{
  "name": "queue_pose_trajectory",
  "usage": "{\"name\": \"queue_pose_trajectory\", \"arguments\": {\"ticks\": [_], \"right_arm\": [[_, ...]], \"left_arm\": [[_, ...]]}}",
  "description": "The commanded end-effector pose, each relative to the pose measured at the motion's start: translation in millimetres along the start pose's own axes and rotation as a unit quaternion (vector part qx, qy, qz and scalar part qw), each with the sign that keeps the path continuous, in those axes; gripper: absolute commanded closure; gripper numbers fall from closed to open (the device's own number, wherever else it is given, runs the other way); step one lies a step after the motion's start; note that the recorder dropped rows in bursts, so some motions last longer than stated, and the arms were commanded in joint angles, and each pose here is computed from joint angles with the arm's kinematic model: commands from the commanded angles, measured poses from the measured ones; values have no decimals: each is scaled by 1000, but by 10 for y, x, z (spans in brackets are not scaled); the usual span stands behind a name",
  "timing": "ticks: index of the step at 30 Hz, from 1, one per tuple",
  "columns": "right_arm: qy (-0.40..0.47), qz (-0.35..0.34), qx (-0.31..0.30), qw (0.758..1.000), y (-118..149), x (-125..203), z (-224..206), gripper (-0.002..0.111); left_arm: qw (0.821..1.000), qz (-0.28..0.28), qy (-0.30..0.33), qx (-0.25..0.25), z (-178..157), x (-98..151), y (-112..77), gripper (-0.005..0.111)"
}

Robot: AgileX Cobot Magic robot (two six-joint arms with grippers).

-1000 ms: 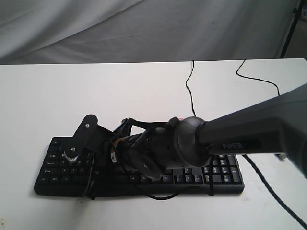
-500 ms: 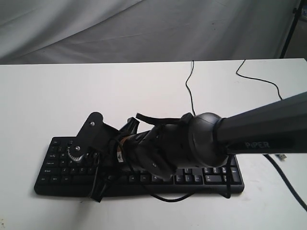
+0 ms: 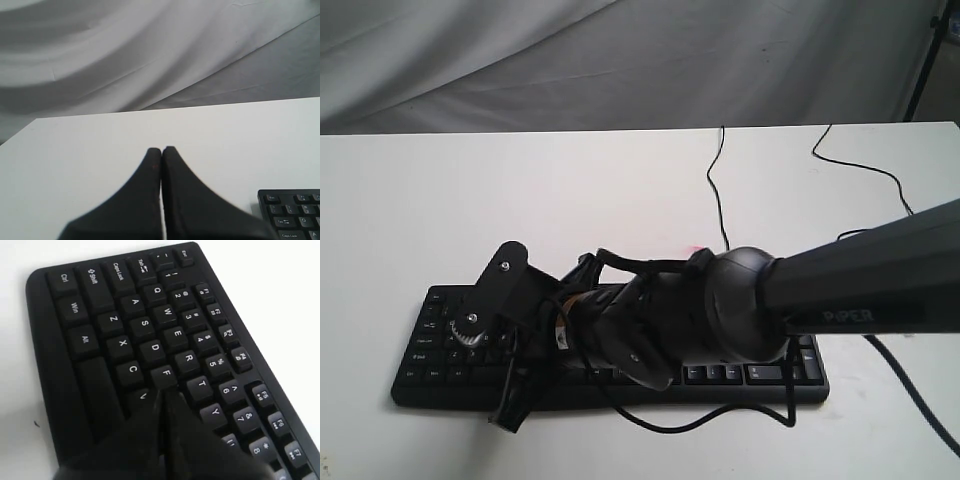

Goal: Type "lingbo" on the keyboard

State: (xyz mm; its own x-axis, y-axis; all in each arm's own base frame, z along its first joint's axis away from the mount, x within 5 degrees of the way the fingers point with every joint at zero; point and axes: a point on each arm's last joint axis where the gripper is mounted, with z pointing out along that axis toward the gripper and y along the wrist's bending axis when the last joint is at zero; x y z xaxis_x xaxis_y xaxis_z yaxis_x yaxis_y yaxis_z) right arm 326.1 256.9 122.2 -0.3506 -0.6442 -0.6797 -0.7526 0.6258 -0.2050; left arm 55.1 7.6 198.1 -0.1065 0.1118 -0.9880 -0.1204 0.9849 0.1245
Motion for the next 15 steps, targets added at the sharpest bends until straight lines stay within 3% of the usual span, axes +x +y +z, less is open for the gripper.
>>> {"name": "queue_pose_trajectory", "arguments": {"ticks": [1,15], "right_arm": [[0,5,0,1000,11,30,37,108],[4,1,-1,1000,15,42,45,108]], "left_arm": [[1000,-1,2,2,6,14,-4,106],[1000,-1,2,2,6,14,-4,106]]}}
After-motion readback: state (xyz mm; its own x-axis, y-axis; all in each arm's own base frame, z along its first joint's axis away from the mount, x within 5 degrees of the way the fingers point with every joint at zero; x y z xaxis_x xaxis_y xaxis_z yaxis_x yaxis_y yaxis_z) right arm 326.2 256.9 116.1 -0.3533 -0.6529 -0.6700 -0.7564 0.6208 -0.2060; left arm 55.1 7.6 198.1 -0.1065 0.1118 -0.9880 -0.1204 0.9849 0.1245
